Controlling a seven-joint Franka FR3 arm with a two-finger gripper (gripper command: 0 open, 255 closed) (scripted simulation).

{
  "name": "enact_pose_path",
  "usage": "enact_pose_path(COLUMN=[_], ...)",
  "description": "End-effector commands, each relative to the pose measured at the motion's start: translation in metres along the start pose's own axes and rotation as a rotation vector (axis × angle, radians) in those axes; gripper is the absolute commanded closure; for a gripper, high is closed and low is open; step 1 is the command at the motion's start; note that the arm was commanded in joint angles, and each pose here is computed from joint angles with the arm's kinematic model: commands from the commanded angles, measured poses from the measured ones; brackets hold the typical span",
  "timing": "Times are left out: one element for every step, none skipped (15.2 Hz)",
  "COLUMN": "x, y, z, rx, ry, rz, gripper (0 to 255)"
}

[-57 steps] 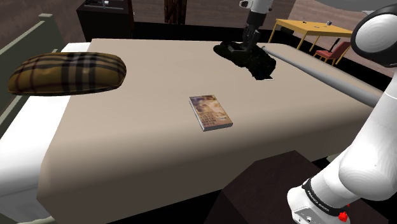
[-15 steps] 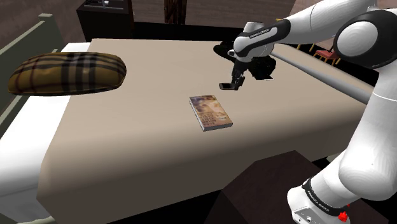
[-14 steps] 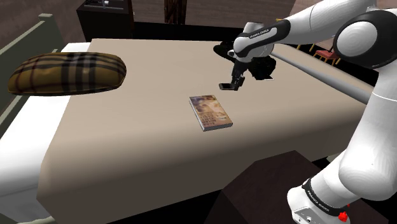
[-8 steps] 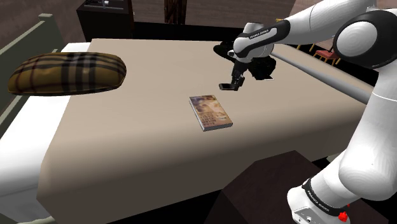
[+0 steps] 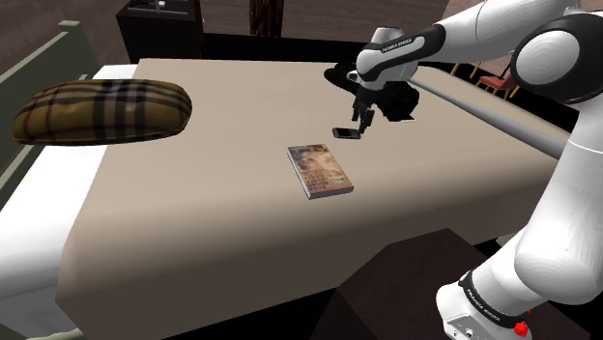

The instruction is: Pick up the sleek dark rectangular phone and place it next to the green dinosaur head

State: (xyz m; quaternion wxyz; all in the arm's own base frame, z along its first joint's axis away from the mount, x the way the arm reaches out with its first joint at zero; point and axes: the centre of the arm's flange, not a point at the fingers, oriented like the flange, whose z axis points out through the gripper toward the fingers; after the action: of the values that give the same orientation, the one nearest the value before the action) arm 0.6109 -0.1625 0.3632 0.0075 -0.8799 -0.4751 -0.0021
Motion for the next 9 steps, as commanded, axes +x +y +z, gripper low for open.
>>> enact_pose_path(x=[0.000, 0.000, 0.000, 0.000, 0.000, 0.000, 0.000, 0.000, 0.000], y=[-0.001, -0.001, -0.001, -0.001, -0.001, -0.001, -0.001, -0.001, -0.001], z=[-0.021, -0.032, -0.032, -0.032, -0.032, -0.032, -0.032, -0.032, -0.032], rx=[0.001, 0.001, 0.001, 0.001, 0.001, 0.001, 0.001, 0.001, 0.001], ry=[0.000, 0.000, 0.000, 0.000, 0.000, 0.000, 0.000, 0.000, 0.000], rz=[0.000, 0.000, 0.000, 0.000, 0.000, 0.000, 0.000, 0.000, 0.000], gripper=[0, 0, 0, 0, 0, 0, 0, 0, 0])
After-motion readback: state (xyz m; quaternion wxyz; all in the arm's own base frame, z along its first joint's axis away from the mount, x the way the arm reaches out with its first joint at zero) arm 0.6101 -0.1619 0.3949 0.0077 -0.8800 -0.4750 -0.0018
